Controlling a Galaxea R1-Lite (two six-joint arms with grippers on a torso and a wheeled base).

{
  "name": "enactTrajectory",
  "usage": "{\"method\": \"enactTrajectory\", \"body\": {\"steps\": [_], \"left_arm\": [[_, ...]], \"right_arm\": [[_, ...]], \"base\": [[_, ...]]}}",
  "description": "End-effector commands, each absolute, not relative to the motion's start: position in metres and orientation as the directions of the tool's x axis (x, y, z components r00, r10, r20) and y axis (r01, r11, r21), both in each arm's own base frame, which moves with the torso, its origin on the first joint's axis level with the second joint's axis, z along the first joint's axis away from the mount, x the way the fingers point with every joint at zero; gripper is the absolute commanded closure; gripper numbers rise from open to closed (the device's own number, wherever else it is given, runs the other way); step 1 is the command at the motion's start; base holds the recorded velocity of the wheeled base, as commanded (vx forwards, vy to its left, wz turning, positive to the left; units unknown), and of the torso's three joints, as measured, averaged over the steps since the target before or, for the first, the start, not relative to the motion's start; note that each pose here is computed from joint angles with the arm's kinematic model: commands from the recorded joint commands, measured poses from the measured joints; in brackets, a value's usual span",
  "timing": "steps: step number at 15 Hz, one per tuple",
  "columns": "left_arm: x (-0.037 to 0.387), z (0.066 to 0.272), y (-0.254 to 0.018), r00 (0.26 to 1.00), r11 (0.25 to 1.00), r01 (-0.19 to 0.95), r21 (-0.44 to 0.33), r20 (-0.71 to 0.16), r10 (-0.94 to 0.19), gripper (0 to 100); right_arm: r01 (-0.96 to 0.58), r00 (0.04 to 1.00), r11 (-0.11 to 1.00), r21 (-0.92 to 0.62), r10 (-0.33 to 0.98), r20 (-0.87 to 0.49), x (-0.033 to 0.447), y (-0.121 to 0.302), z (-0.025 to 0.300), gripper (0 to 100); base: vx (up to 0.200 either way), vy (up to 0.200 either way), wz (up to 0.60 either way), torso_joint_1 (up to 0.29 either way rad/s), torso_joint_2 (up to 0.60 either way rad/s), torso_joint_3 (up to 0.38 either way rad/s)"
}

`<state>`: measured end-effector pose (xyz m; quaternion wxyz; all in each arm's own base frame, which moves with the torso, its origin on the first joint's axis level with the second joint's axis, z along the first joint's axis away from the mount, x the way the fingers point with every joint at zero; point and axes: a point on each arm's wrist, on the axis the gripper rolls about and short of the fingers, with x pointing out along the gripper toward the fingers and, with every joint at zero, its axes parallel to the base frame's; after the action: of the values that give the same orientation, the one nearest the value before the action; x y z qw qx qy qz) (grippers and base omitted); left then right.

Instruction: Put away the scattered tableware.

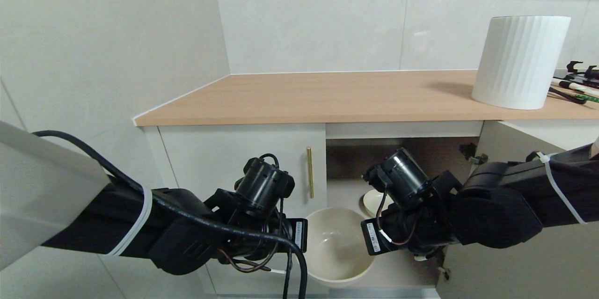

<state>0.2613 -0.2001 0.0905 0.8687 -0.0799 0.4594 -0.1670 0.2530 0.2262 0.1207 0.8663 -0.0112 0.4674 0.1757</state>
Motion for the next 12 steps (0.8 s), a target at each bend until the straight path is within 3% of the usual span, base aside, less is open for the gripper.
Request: {"method": "enactTrajectory", "body": {"steps": [1, 2, 7, 12], "left_arm": [[0.261, 0.090, -0.200, 0.521, 0.934, 0.215, -0.287, -0.775, -0.358, 100], [0.261, 0.090, -0.200, 0.522, 0.933, 0.215, -0.288, -0.774, -0.359, 0], [0.262, 0.093, -0.199, 0.530, 0.932, 0.213, -0.294, -0.767, -0.363, 0], [0.262, 0.092, -0.199, 0.530, 0.932, 0.212, -0.294, -0.767, -0.362, 0]], "right_arm": [[-0.314, 0.497, 0.939, 0.140, 0.288, -0.819, 0.253, 0.226, 0.119, 100], [-0.314, 0.496, 0.939, 0.139, 0.287, -0.819, 0.253, 0.227, 0.118, 100], [-0.285, 0.505, 0.949, 0.137, 0.270, -0.820, 0.262, 0.222, 0.114, 100], [-0.092, 0.639, 0.977, 0.192, 0.206, -0.741, 0.333, 0.181, 0.068, 100]], "base": [[0.000, 0.000, 0.00, 0.000, 0.00, 0.000], [0.000, 0.000, 0.00, 0.000, 0.00, 0.000], [0.000, 0.000, 0.00, 0.000, 0.00, 0.000], [0.000, 0.000, 0.00, 0.000, 0.00, 0.000]]}}
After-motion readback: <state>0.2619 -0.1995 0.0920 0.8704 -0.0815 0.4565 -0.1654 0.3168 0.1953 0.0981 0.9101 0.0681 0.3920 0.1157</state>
